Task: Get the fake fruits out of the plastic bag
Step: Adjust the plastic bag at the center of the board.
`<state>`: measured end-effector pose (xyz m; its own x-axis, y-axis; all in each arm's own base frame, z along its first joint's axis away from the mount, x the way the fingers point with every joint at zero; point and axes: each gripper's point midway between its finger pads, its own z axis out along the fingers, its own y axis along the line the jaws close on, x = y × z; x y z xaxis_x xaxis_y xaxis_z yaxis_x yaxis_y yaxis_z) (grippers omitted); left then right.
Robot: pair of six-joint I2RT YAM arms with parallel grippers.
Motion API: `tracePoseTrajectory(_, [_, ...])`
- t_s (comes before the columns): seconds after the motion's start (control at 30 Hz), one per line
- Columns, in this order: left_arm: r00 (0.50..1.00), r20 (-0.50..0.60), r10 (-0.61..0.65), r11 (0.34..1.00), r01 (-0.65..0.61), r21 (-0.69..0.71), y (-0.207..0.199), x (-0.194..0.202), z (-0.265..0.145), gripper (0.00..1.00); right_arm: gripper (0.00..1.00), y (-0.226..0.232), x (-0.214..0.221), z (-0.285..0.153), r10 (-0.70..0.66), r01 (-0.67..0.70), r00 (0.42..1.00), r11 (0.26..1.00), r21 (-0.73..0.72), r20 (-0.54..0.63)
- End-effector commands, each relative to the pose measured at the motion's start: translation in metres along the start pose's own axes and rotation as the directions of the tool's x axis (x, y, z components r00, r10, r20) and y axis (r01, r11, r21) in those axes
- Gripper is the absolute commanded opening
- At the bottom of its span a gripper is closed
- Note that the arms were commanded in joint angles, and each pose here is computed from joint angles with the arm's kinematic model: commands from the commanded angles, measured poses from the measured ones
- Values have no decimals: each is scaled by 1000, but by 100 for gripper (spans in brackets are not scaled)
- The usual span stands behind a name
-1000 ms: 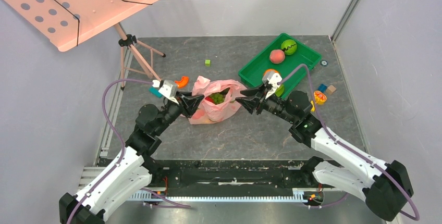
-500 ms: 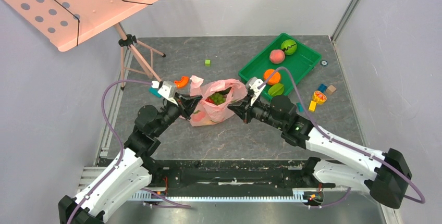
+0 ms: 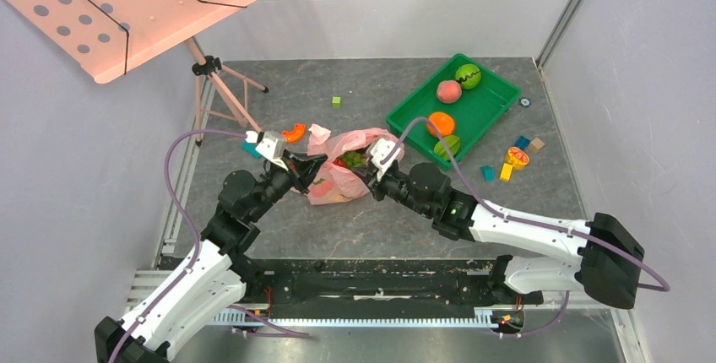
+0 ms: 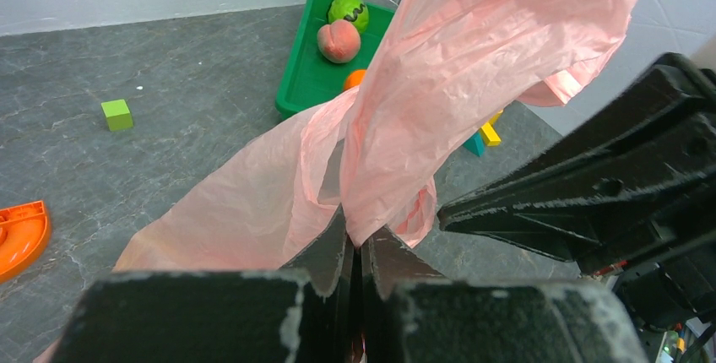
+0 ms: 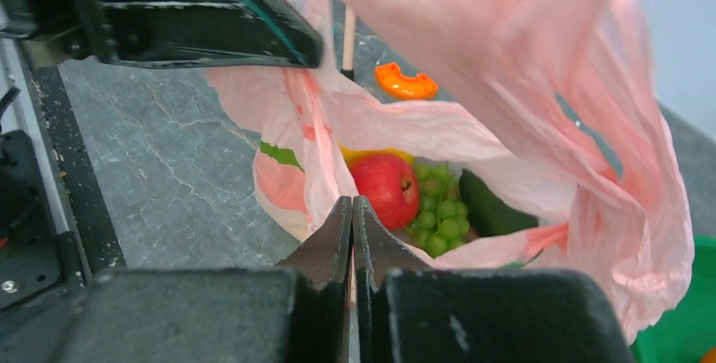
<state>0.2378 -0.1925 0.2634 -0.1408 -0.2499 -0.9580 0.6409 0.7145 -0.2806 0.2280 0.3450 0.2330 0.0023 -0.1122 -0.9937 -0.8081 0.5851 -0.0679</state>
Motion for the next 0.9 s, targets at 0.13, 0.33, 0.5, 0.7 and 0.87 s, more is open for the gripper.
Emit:
tracePoseTrajectory(0.13, [999, 48, -19, 999, 18, 34, -9, -17, -2, 2, 0, 6, -37, 11, -347, 344, 933, 938, 51, 94])
tracePoseTrajectory(0.33, [998, 57, -23, 999, 21, 24, -8, -17, -2, 2, 0, 11, -24, 34, -490, 491, 871, 871, 24, -49])
tracePoseTrajectory(0.5, [998, 59, -26, 999, 25, 22, -7, -18, -3, 2, 0, -1, -24, 45, -522, 534, 842, 843, 70, -134])
tracePoseTrajectory(0.7, [997, 65, -29, 999, 28, 18, -7, -17, -5, 2, 0, -5, -33, 54, -537, 556, 823, 828, 72, -183])
tracePoseTrajectory(0.87, [997, 64, -35, 999, 34, 15, -6, -14, -7, 2, 0, -15, -39, 54, -511, 535, 836, 841, 85, -200])
